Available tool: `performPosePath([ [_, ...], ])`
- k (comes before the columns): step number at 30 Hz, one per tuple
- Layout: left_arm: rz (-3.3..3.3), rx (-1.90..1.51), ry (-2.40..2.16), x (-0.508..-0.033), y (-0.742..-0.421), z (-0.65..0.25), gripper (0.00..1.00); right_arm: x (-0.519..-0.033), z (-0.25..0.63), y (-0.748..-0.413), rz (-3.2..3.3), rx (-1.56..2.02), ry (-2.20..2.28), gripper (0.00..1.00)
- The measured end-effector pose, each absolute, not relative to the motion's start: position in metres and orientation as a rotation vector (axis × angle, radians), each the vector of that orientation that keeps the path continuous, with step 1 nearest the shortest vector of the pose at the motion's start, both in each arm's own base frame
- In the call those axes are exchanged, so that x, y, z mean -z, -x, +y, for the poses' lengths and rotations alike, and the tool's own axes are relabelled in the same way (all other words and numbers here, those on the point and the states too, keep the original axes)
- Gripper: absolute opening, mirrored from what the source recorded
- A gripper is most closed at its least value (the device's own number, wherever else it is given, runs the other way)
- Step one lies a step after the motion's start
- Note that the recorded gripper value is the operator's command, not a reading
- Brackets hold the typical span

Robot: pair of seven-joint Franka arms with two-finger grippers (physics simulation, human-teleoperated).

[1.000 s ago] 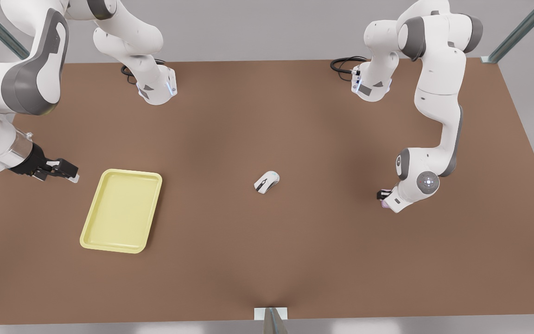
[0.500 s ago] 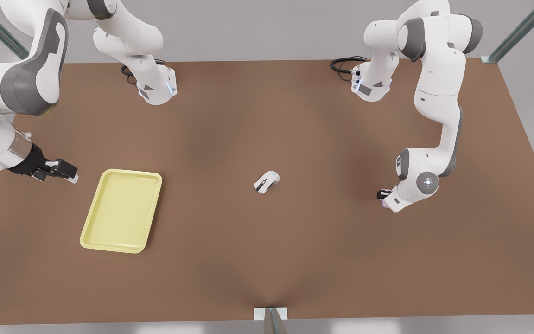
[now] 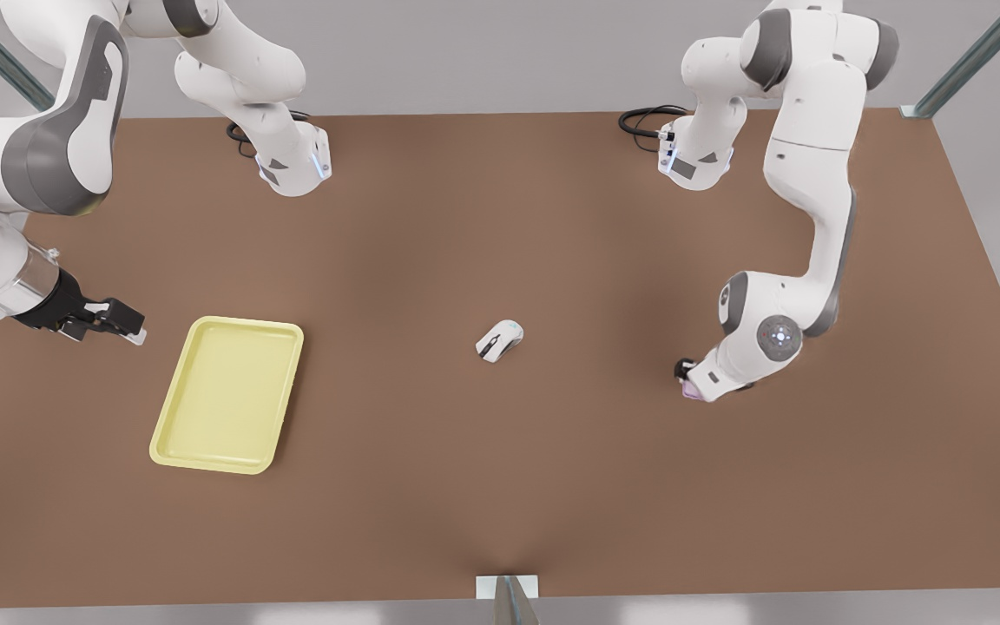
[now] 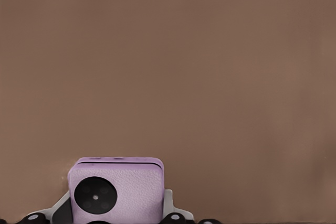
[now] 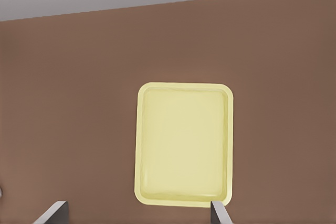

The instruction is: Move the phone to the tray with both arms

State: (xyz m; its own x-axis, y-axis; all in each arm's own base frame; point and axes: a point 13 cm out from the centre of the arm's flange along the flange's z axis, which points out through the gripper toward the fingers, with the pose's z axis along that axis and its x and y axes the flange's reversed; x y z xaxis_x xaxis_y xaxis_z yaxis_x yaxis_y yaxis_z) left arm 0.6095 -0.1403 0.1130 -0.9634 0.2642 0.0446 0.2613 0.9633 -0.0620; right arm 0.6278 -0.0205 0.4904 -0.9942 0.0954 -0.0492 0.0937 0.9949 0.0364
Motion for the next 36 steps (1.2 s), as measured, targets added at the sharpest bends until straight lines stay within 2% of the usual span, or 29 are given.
performPosePath([
  [3,-3.044,-0.168,0.58,-0.134,-0.609,-0.271,0.79,-0.49,-0.021,-0.628,3.086,-0.052,-0.147,1.0],
  [7,-3.066,-0.276,0.659,-0.138,-0.611,-0.429,0.79,-0.49,-0.021,-0.629,3.084,-0.051,-0.147,1.0],
  [11,-3.095,-0.344,0.575,-0.121,-0.6,-0.505,0.79,-0.49,-0.021,-0.629,3.084,-0.052,-0.147,1.0],
  [15,-3.136,-0.401,0.451,-0.11,-0.594,-0.541,0.79,-0.49,-0.021,-0.629,3.084,-0.051,-0.147,1.0],
  [21,-3.225,-0.534,0.225,-0.102,-0.624,-0.565,0.79,-0.49,-0.021,-0.629,3.082,-0.051,-0.147,1.0],
  [25,-3.231,-0.564,0.173,-0.076,-0.614,-0.583,0.79,-0.491,-0.019,-0.629,3.082,-0.053,-0.145,1.0],
  [26,-3.232,-0.571,0.166,-0.069,-0.61,-0.589,0.8,-0.495,-0.016,-0.627,3.078,-0.05,-0.137,1.0],
  [28,-3.239,-0.593,0.139,-0.061,-0.608,-0.594,0.9,-0.496,-0.006,-0.626,3.082,-0.049,-0.113,1.0],
  [29,-3.243,-0.606,0.125,-0.059,-0.608,-0.597,0.99,-0.495,-0.004,-0.626,3.085,-0.049,-0.108,1.0],
  [33,-3.261,-0.665,0.085,-0.061,-0.608,-0.609,1.0,-0.488,-0.003,-0.626,3.101,-0.039,-0.104,1.0],
  [36,-3.285,-0.726,0.043,-0.086,-0.62,-0.615,1.0,-0.483,-0.01,-0.625,3.112,-0.034,-0.118,1.0],
])
